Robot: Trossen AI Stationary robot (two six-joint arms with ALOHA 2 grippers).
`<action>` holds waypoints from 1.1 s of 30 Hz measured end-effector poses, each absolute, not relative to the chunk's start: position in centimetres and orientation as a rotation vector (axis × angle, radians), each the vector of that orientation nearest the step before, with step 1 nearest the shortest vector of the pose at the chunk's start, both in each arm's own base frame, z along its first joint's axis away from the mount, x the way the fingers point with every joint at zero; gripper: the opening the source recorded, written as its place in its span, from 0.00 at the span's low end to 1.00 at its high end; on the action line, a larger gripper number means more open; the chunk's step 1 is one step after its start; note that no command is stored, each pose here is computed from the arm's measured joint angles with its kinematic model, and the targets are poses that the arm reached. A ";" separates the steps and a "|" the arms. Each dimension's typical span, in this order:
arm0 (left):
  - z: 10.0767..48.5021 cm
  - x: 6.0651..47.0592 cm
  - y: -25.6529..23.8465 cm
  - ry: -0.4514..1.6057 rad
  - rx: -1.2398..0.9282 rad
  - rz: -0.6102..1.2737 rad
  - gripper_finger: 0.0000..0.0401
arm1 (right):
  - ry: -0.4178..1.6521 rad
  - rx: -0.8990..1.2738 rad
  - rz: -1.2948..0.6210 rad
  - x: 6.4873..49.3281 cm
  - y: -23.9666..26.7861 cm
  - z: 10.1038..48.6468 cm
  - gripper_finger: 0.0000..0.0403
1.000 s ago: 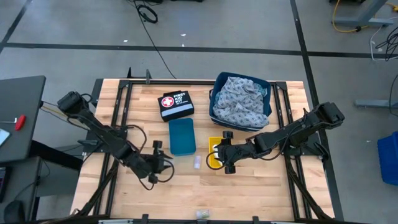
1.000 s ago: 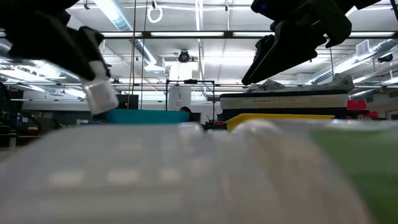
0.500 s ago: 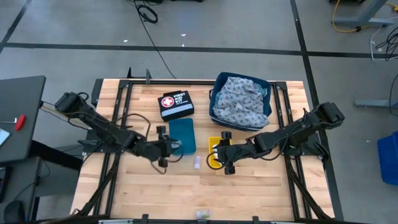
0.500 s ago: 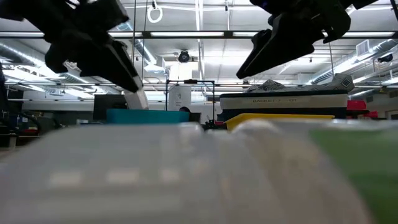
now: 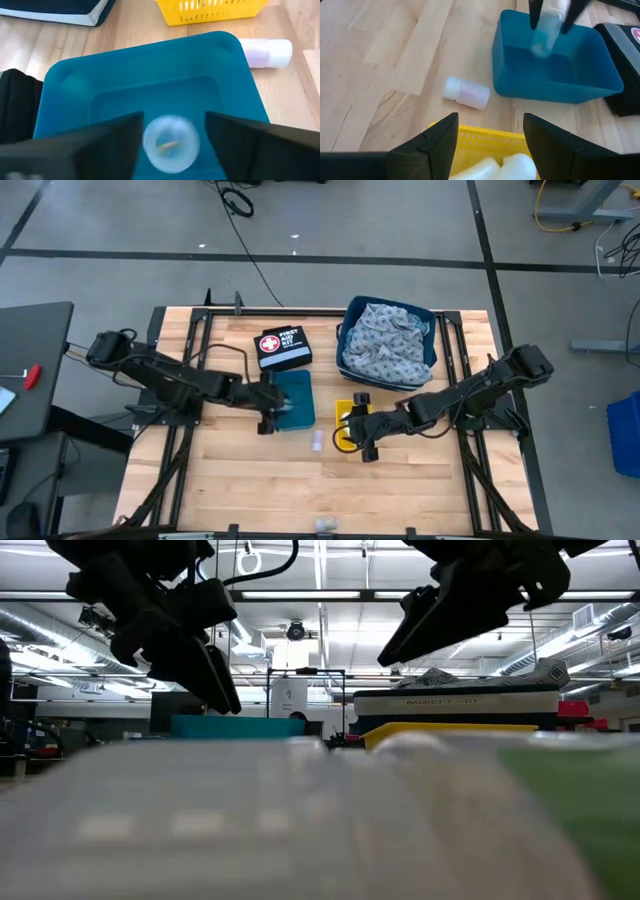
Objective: Pick & place medical supplies in basket/bin
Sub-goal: Put the left transparent pill bottle into the blue bin, then put the top transparent pill bottle into the blue bin
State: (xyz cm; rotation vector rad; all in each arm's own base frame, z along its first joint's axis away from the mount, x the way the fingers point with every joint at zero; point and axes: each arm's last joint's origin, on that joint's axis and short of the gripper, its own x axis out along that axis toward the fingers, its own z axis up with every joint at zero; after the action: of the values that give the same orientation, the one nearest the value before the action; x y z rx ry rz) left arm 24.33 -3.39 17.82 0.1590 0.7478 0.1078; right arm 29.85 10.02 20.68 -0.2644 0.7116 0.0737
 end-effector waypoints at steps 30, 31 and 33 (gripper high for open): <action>18.3 25.3 -8.6 0.545 0.463 -0.361 0.79 | 0.682 -0.602 0.104 30.9 12.9 17.5 0.57; 18.2 25.5 -8.8 0.556 0.490 -0.365 0.79 | 0.680 -0.592 0.103 30.9 13.0 17.6 0.57; 17.9 26.5 -9.1 0.563 0.547 -0.359 0.79 | 0.690 -0.574 0.098 30.6 13.2 17.6 0.57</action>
State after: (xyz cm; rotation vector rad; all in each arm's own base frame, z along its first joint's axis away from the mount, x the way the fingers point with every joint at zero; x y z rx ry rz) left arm 26.47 -9.11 17.91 0.5469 0.5631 -0.3589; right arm 30.64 13.16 17.60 -0.5745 0.6899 0.0975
